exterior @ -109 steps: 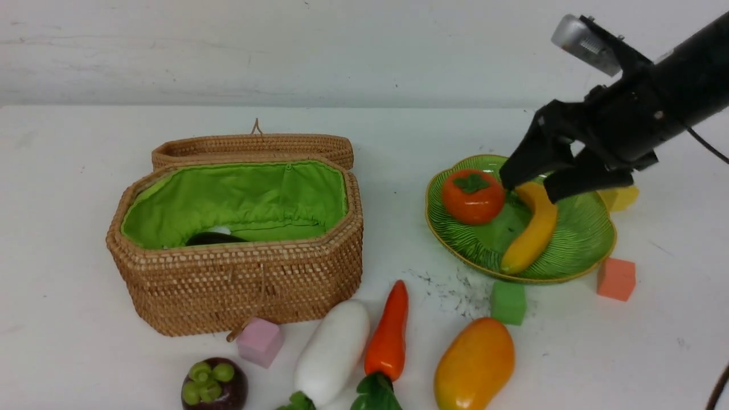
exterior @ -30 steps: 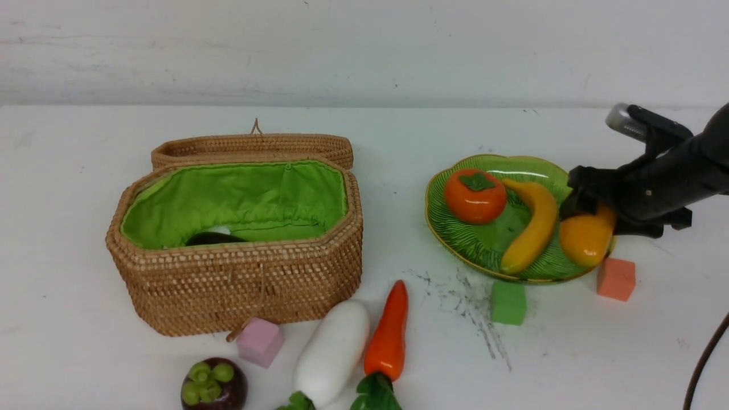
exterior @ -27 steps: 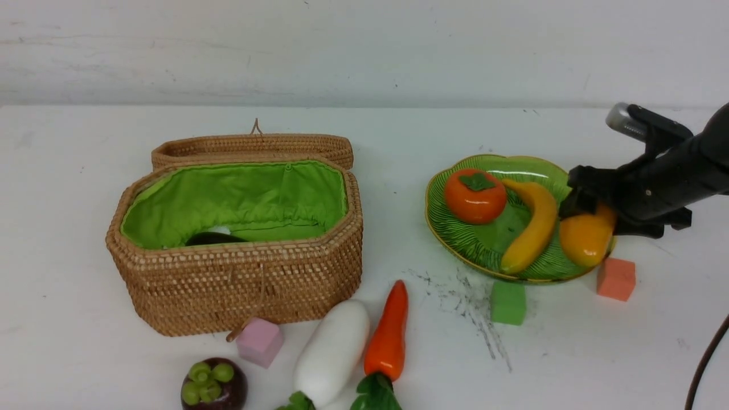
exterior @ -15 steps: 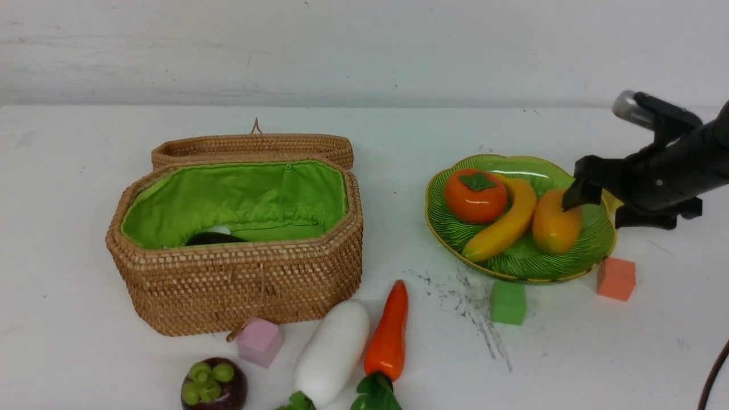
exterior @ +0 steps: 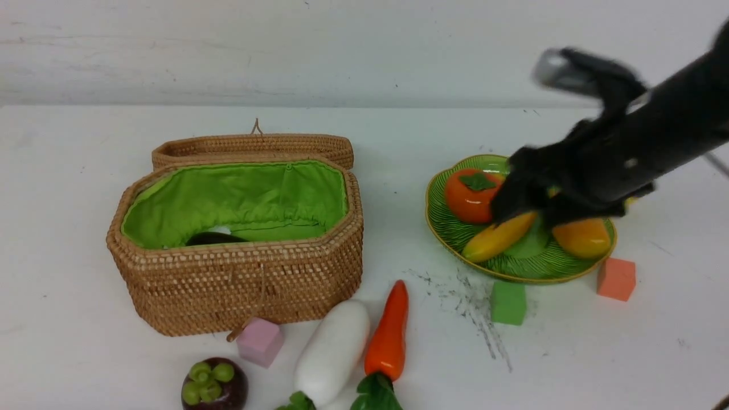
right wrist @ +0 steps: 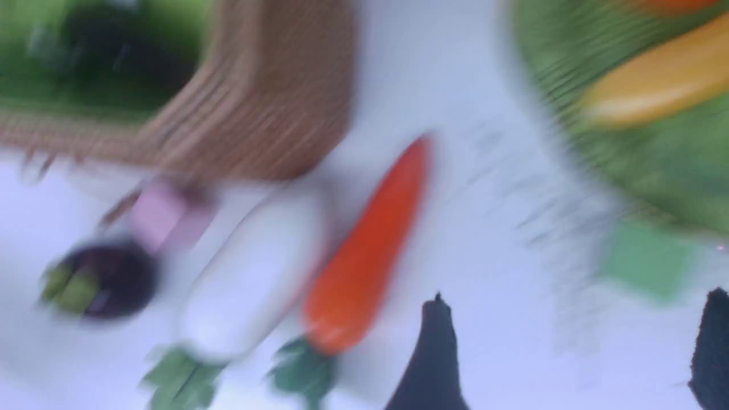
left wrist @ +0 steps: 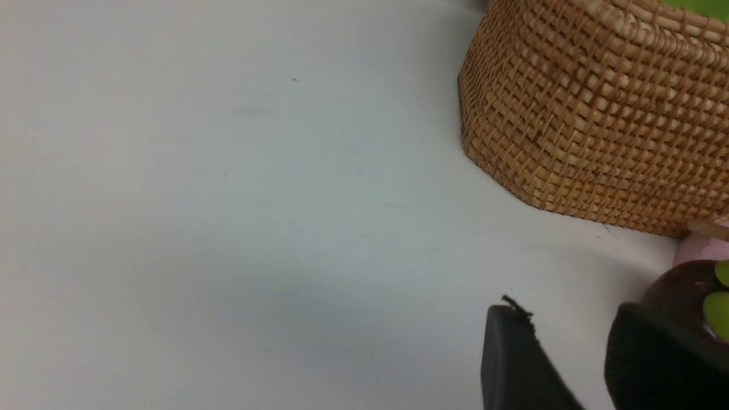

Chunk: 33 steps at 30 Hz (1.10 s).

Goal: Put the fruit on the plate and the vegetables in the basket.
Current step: Use the right arm to grab a carrot and put it into the left basket

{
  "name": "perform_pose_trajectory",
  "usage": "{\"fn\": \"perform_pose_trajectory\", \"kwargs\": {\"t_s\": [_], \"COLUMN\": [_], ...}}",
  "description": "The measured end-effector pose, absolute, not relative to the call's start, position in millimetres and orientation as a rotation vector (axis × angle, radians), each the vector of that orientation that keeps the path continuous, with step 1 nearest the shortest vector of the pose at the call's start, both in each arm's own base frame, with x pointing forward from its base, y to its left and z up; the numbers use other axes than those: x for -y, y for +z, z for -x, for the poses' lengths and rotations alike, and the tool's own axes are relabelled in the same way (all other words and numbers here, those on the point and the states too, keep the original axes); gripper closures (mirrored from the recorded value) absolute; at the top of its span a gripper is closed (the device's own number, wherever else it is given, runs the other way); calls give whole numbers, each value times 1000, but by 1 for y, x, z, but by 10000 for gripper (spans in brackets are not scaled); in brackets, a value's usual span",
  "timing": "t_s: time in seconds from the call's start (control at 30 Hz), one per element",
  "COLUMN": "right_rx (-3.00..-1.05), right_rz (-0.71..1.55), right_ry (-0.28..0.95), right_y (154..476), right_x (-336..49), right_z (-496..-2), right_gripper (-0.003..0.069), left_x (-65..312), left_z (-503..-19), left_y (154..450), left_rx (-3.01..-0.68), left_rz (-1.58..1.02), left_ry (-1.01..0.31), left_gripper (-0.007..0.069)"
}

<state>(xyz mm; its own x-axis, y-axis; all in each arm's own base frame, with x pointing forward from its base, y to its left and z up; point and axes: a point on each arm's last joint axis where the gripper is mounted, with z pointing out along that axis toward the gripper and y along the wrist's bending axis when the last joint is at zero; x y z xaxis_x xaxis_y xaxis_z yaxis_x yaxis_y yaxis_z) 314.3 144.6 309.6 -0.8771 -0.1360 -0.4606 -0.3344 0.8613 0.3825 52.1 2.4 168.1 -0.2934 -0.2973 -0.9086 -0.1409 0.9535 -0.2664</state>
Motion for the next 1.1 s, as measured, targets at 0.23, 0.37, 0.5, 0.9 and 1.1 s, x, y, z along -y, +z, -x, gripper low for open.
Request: {"fn": "perform_pose_trajectory", "kwargs": {"t_s": [0.23, 0.37, 0.5, 0.9, 1.1], "right_rx": [-2691, -2746, -2795, -2846, -2863], "right_rz": [545, 551, 539, 539, 550], "right_ry": [693, 677, 629, 559, 552], "right_y": [264, 233, 206, 167, 166], "right_x": [-220, -240, -245, -248, -247], "right_z": [-299, -302, -309, -319, -318], "right_gripper": [89, 89, 89, 89, 172], "left_x": [-2, -2, -2, -2, -2], "left_z": [-52, -52, -52, -52, -52], "left_y": [168, 168, 168, 168, 168], "left_rx": [-1874, -1874, -1874, -1874, -1874], "left_rz": [320, 320, 320, 320, 320], "left_ry": [-158, -158, -158, -158, -158], "left_gripper": [386, 386, 386, 386, 386]}}
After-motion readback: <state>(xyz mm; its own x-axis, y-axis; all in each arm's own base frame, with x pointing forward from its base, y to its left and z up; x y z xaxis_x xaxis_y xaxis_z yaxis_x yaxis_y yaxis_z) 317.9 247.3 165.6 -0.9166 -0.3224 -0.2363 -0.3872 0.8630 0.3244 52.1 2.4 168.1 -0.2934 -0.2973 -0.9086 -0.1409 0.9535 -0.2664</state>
